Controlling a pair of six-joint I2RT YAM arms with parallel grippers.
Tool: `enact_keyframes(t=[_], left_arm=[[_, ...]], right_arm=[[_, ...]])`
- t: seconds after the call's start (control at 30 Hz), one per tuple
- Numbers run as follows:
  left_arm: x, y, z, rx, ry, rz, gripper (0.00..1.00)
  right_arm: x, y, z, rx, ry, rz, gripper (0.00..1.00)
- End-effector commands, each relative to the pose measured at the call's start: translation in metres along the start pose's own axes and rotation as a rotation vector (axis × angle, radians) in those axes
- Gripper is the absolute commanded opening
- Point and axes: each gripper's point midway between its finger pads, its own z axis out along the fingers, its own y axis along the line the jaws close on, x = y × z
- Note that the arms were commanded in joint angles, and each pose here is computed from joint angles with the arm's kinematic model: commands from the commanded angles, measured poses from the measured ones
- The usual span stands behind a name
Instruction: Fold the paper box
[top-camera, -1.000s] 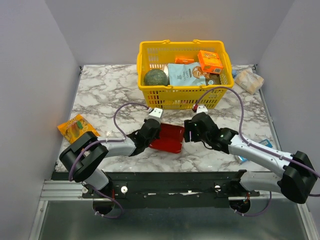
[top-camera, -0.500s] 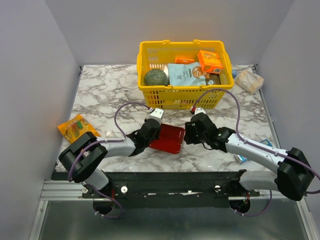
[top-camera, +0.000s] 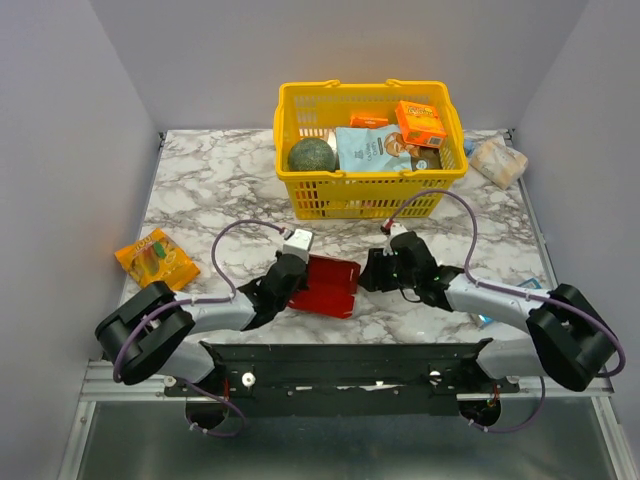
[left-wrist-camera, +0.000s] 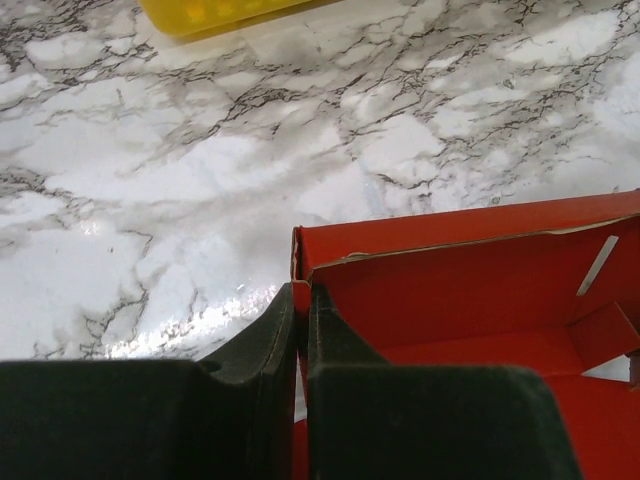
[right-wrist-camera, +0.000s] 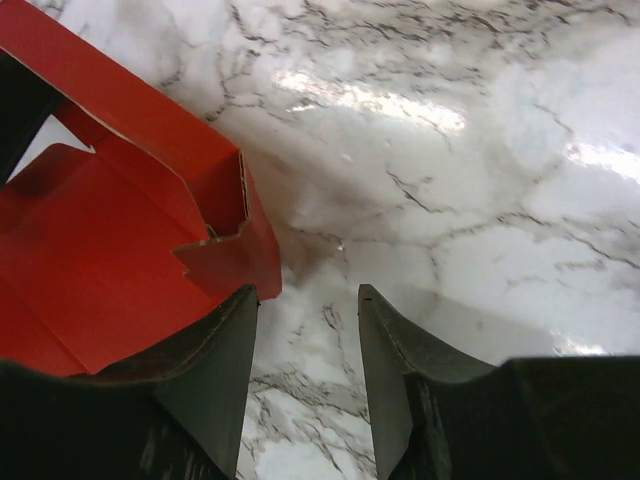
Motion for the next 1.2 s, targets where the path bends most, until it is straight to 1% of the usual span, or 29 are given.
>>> enact_keyframes(t=[0.0,0.27,0.43,0.57,0.7,0.97,1.17], left_arm=[[-0.017,0.006,-0.011,-0.061,-0.116,-0.051,0.00],[-0.020,0.020,-0.021,-0.109,-0.164,-0.074,0.00],[-0.019,0.022,-0.022,-0.119,-0.170,-0.076,0.00],[-0.019,0.022,-0.023,-0.112,-0.174,-0.082,0.00],[-0.018,0.019,-0.022,-0.099,-0.171,-0.081,0.00],[-0.017,0.018,-0.023,-0.091,-0.175,-0.084,0.00],[-0.017,0.020,-0.024,-0.096,-0.179,-0.088,0.00]], right_arm=[[-0.023,0.025,0.012,-0.157,-0.124,-0.040,0.54],[-0.026,0.033,0.027,-0.212,-0.139,-0.062,0.50],[-0.032,0.040,0.025,-0.240,-0.160,-0.070,0.47],[-0.035,0.041,0.032,-0.241,-0.163,-0.085,0.45],[-0.040,0.051,0.036,-0.289,-0.169,-0.110,0.42],[-0.047,0.057,0.042,-0.309,-0.180,-0.141,0.42],[-0.049,0.054,0.051,-0.285,-0.173,-0.141,0.42]])
